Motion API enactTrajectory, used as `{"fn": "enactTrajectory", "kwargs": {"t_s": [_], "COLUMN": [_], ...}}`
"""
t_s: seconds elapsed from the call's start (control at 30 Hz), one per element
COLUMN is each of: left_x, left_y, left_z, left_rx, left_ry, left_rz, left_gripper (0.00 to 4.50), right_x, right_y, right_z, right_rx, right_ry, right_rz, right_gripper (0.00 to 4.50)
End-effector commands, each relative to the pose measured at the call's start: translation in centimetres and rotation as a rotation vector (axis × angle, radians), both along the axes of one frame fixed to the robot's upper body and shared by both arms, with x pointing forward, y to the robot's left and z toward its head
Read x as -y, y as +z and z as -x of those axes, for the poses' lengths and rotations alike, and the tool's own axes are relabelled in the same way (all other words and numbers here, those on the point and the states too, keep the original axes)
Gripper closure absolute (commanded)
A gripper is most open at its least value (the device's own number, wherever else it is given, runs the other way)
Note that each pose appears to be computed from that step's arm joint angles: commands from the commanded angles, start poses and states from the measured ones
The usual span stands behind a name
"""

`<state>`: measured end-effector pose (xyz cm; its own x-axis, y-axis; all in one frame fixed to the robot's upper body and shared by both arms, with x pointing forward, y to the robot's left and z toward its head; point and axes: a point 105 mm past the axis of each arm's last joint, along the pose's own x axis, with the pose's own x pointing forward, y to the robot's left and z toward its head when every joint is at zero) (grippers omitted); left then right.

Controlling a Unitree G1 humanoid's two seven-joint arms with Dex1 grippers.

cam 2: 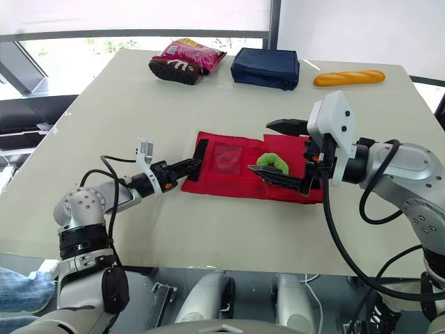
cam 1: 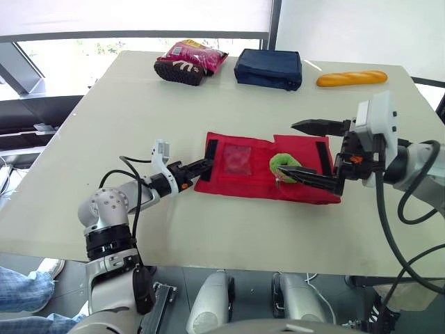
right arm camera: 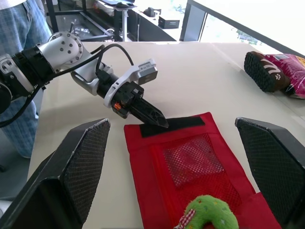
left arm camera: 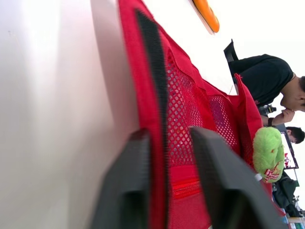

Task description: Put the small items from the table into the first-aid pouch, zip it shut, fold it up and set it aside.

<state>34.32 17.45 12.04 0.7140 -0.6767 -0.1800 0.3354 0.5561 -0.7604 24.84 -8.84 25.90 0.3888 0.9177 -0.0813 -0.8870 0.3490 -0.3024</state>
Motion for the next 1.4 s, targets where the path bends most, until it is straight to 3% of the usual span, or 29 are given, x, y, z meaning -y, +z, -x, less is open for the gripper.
{"fn": "enactTrajectory", "kwargs": {"t_s": [0.03,0.23,0.4,0.57,0.7,0.9,1.07,1.23,1.4], "left_x": [-0.5,-1.8,-4.7,-6.5,-6.1,-5.1,-3.6,-0.5,3.3], "left_y": [1.9,2.6,3.2,4.7,5.8,8.1,11.2,15.1,15.2], "left_z": [-0.1,0.6,1.0,0.4,0.1,0.0,0.9,2.6,3.0], "left_rx": [0.072,0.097,0.11,0.148,0.199,0.319,0.487,0.644,0.64], "left_ry": [0.002,-0.028,-0.058,-0.108,-0.199,-0.318,-0.421,-0.551,-0.645], "left_rz": [0.011,-0.051,-0.171,-0.283,-0.324,-0.303,-0.228,-0.058,-0.014], "left_gripper": [4.45,4.45,4.45,4.45,4.5,4.5,4.5,4.5,4.5], "right_x": [-0.4,-0.5,-0.3,0.4,0.5,-0.8,-0.5,-0.9,-1.5], "right_y": [0.8,0.5,-0.2,-2.7,-5.3,-8.5,-12.8,-14.3,-15.0], "right_z": [0.6,0.4,-0.2,-2.7,-5.3,-7.7,-8.6,-9.0,-9.5], "right_rx": [0.047,0.043,0.036,0.014,0.032,0.003,-0.063,-0.095,-0.103], "right_ry": [0.02,0.021,0.014,-0.042,-0.069,-0.044,-0.069,-0.103,-0.129], "right_rz": [-0.006,-0.013,-0.009,0.034,0.115,0.167,0.331,0.388,0.407], "right_gripper": [0.0,0.0,0.0,0.0,1.23,4.25,4.39,4.39,4.39]}}
